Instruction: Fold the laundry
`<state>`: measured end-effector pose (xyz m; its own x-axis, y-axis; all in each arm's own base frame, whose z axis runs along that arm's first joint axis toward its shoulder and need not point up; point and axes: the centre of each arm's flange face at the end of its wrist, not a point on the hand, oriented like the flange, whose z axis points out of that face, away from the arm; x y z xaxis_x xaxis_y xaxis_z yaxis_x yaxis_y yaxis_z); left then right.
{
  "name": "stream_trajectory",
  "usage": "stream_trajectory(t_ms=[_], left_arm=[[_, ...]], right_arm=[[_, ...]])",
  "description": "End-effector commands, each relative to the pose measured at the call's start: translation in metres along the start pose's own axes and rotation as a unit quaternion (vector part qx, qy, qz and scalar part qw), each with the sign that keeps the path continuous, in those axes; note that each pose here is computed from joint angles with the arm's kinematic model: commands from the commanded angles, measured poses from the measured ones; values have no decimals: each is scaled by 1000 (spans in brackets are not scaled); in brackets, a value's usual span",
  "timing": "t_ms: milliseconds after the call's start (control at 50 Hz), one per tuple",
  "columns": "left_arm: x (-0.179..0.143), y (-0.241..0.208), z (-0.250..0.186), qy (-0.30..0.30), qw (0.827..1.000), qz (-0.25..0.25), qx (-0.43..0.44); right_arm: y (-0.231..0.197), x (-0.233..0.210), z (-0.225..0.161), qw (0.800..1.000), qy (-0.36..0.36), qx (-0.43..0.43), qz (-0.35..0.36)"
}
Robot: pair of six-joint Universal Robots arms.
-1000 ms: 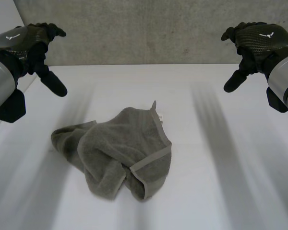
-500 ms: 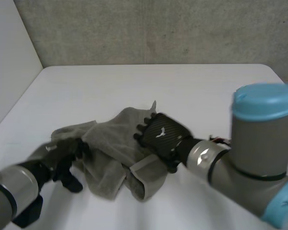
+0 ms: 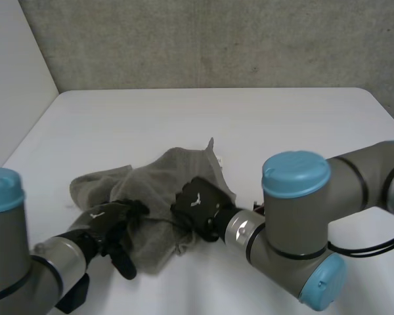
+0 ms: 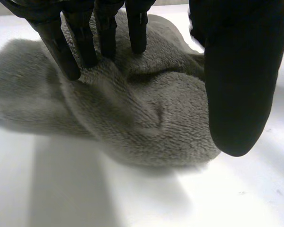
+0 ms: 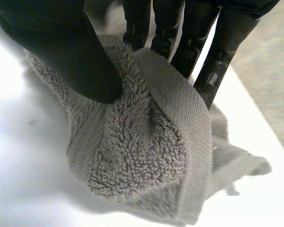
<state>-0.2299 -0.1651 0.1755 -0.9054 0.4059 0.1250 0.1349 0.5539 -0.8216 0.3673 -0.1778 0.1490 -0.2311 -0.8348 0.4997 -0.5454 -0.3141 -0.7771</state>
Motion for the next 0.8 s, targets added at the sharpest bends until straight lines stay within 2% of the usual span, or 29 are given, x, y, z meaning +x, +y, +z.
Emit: stream_trajectory(t_ms=[20, 120, 160, 260, 440, 800], left_arm=[[11, 8, 24, 14, 1000, -20, -14], [16, 8, 31, 6, 1000, -12, 1], [16, 6, 35, -10, 1000, -8, 16], [17, 4, 37, -20, 999, 1, 39], [19, 12, 41, -18, 999, 7, 35], [31, 21, 26, 1, 1000, 23, 19]], right_arm=[[-20, 34, -21, 994, 71, 24, 77], [-10, 43, -28, 991, 95, 4, 98], [8, 60, -33, 983, 143, -36, 109], [29, 78, -40, 969, 202, -83, 117], [51, 100, -48, 957, 237, -109, 126], [71, 138, -58, 945, 287, -140, 74]])
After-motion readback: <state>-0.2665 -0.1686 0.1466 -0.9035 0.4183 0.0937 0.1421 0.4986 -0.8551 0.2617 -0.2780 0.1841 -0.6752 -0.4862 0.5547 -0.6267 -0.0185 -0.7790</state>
